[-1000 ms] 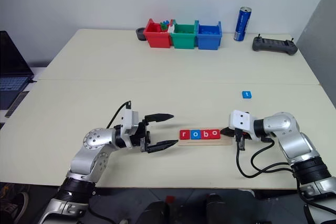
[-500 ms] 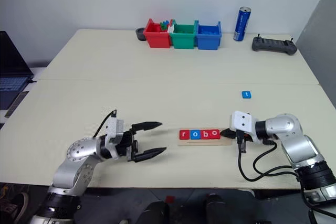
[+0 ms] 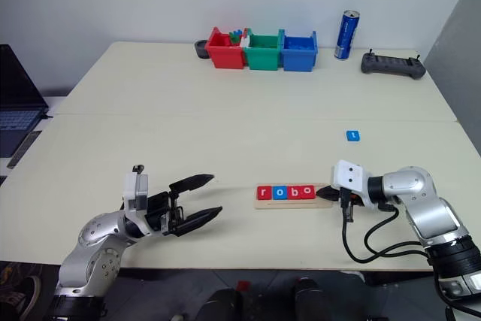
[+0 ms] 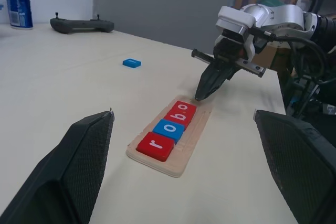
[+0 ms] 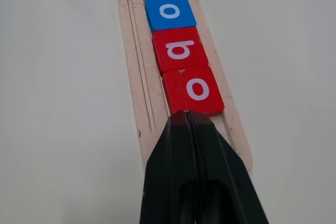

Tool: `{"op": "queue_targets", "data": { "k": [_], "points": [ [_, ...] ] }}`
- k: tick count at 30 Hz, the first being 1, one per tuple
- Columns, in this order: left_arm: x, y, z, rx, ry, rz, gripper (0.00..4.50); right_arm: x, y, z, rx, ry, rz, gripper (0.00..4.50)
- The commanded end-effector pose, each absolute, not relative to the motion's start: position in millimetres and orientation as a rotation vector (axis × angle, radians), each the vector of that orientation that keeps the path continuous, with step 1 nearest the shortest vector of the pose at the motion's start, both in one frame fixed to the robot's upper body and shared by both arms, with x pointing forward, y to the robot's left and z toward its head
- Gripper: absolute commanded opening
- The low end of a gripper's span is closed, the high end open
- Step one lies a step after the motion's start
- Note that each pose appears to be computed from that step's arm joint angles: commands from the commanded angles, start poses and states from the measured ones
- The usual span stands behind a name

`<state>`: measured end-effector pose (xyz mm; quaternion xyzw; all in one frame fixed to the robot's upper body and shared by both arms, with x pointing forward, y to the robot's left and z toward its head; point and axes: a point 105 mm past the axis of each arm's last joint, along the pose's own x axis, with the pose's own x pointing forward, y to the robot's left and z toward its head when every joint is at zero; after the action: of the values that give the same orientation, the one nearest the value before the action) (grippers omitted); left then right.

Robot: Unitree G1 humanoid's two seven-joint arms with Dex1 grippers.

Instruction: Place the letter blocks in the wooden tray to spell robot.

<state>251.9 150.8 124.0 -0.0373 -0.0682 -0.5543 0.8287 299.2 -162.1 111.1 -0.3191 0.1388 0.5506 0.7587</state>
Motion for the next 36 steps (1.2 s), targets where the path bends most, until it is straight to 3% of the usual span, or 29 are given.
{"op": "queue_targets", "data": {
  "k": [1, 36],
  "points": [
    [249.8, 154.4, 135.2, -0.060, -0.214, -1.149, 4.50, 299.5, -167.8, 124.9, -0.710, 0.258, 1.167, 0.02],
    [256.5, 155.6, 133.3, 0.029, -0.247, -1.170, 4.50, 310.5, -171.3, 131.4, -0.700, 0.229, 1.102, 0.02]
  ]
}}
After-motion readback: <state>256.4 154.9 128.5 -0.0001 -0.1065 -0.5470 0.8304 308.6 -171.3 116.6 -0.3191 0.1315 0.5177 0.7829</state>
